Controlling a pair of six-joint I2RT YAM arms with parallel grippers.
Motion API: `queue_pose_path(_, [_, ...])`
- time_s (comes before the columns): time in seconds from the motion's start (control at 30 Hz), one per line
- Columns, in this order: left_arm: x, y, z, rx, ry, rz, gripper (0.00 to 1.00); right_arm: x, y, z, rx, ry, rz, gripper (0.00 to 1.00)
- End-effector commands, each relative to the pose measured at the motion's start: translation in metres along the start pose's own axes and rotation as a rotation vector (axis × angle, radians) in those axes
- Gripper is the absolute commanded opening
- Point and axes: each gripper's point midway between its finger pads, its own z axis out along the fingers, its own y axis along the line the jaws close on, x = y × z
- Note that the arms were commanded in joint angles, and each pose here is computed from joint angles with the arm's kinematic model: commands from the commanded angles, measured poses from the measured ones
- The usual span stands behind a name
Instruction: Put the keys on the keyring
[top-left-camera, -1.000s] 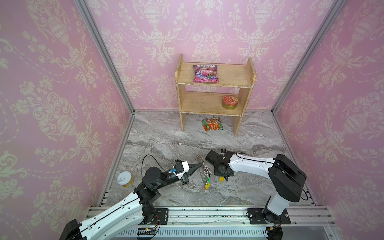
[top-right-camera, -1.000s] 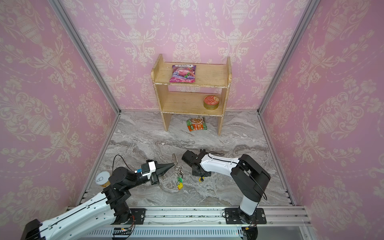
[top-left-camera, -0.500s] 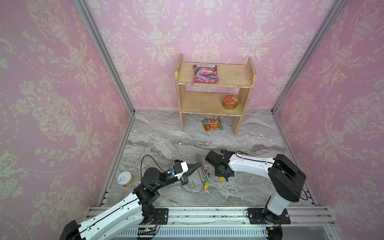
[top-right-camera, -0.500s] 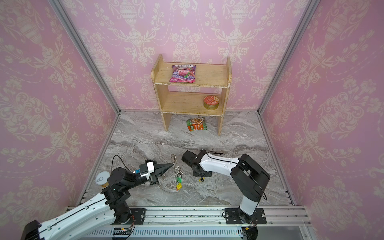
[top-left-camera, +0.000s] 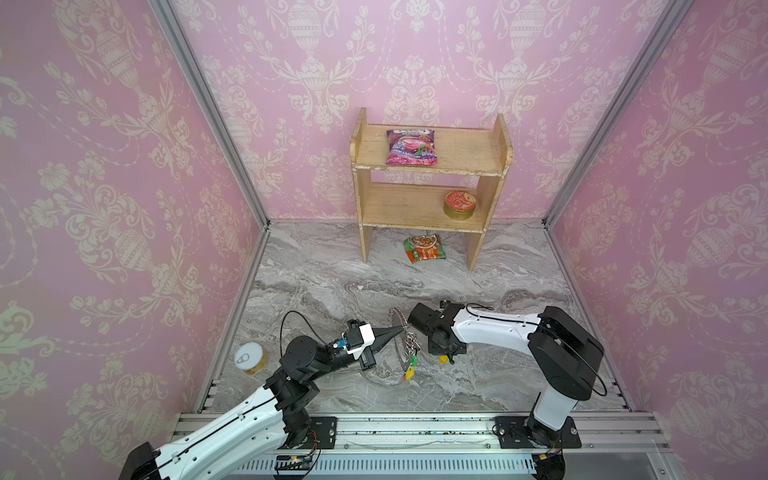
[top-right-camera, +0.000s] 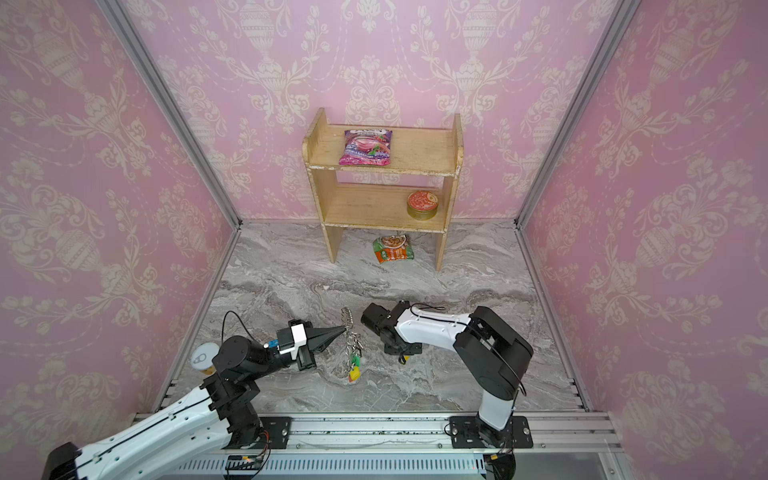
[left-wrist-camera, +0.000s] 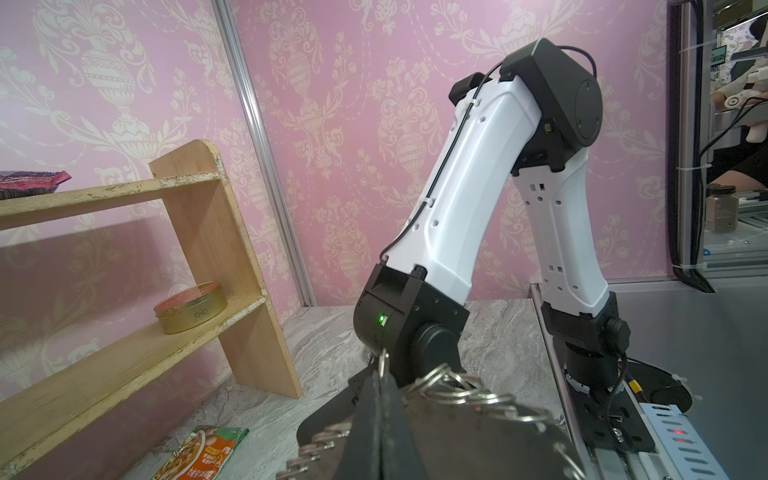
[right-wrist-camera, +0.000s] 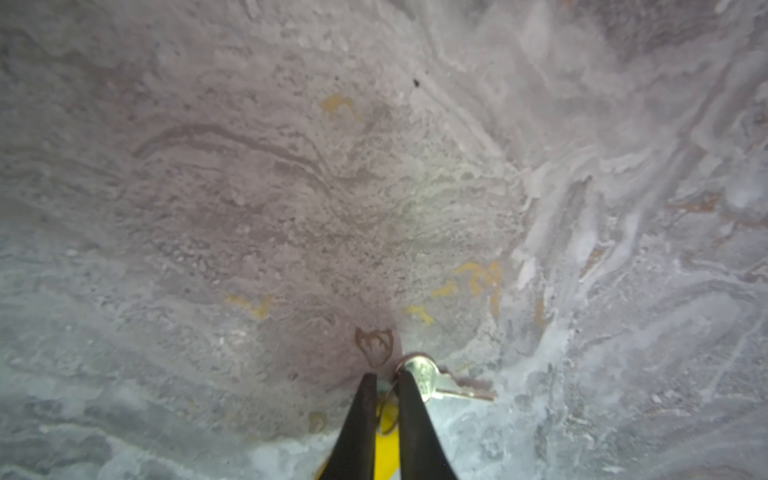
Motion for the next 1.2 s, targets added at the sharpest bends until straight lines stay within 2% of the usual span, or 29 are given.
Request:
queue_pose_path(0.0, [-0.014,0.006,-0.003,-0.034,-0.051,0.021,0.0,0.001,-0.008,-0.006,0.031,-0.012,-0.005,0.07])
queue_pose_path(0.1, [-0.014,0.006,-0.003,-0.035,-0.051,0.022,0.0,0.002,-0.01,-0.01,0.03,-0.019,-0.008,0.0])
queue_pose_path(0.27, [-0.014,0.005,-0.001,-0.025,-0.05,0.019,0.0,-0.001,-0.009,-0.029,-0.025,-0.057,-0.051,0.0])
queue_pose_path(0.37, [-0.015,0.004,0.0,-0.013,-0.042,0.018,0.0,-0.005,-0.008,-0.05,-0.122,-0.113,-0.133,0.0])
queue_pose_path(0.53, [-0.02,0.001,0.004,0.021,-0.029,0.023,0.0,-0.019,-0.01,-0.102,-0.349,-0.321,-0.312,0.0])
queue_pose_path(0.7, [-0.025,-0.002,0.014,0.077,0.013,-0.012,0.0,-0.026,-0.013,-0.176,-0.688,-0.565,-0.433,0.0])
queue_pose_path(0.87, [-0.033,-0.003,0.025,0.118,0.033,-0.034,0.0,-0.011,-0.014,-0.242,-0.96,-0.702,-0.589,0.0])
queue_pose_path(1.03, [-0.041,-0.007,0.032,0.166,0.027,-0.029,0.0,0.0,-0.013,-0.281,-1.139,-0.741,-0.657,0.0])
queue_pose_path(1.17, [-0.041,-0.006,0.029,0.158,0.034,-0.008,0.0,0.002,0.002,-0.261,-1.18,-0.644,-0.633,0.0])
